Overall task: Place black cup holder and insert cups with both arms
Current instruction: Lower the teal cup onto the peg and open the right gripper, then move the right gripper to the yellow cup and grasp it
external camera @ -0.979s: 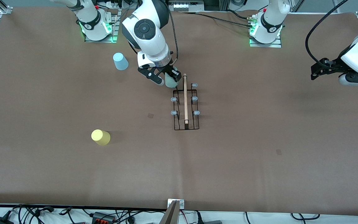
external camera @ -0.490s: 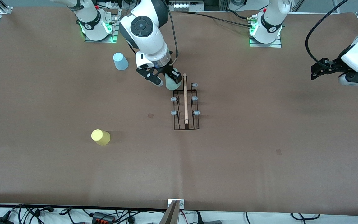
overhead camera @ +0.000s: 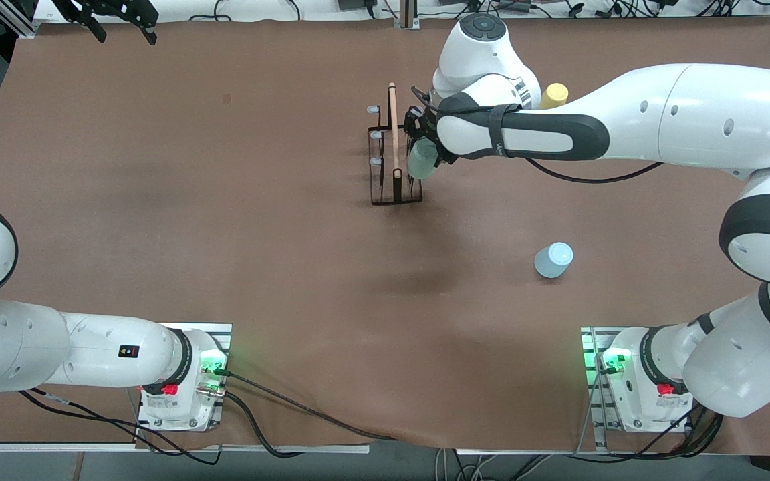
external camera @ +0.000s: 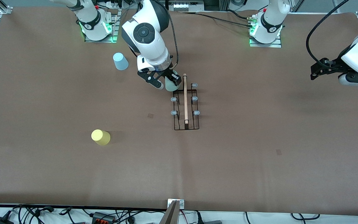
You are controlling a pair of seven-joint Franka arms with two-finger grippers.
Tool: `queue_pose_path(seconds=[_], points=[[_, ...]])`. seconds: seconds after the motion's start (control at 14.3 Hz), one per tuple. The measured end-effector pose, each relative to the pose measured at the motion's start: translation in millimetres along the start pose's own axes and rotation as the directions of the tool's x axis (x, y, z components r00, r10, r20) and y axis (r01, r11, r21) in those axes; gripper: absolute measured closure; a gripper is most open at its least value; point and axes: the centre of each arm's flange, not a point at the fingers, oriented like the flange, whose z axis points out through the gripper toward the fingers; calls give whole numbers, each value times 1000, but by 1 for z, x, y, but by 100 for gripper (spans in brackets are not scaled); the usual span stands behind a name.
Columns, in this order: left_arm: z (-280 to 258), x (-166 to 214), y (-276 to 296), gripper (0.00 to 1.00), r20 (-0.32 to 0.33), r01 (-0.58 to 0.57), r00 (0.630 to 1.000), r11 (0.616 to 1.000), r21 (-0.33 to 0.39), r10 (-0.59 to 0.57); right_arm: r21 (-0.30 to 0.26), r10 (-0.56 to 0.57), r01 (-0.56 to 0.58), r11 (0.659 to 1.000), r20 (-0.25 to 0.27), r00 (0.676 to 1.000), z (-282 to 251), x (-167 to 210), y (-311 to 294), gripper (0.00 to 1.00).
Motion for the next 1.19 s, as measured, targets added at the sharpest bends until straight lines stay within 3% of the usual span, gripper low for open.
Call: queue_pose_path(seconds=[0.35, 0.63, 0.7, 0.91, 1.19], points=[[0, 0, 0, 0, 0, 1, 1000, 1000, -1, -1, -2, 1, -1, 1000, 2, 1000, 16, 0, -1, 31], [0, 0, 0, 0, 0, 1, 1000, 1000, -1, -1, -13, -60, 60, 998, 1, 998, 21, 8, 1, 1], [0, 0, 0, 0, 0, 1, 1000, 1000, -1, -1, -19, -85, 85, 996, 1, 996, 14, 18, 3, 0], [0, 0, -1, 0, 0, 1, 1000, 1000, -1, -1, -71, -251, 252, 965, 21, 968, -36, 77, 27, 0], [0, 0, -1, 0, 4, 2, 1000, 1000, -4, -2, -94, -480, 480, 872, 29, 877, -86, 213, 101, 0]])
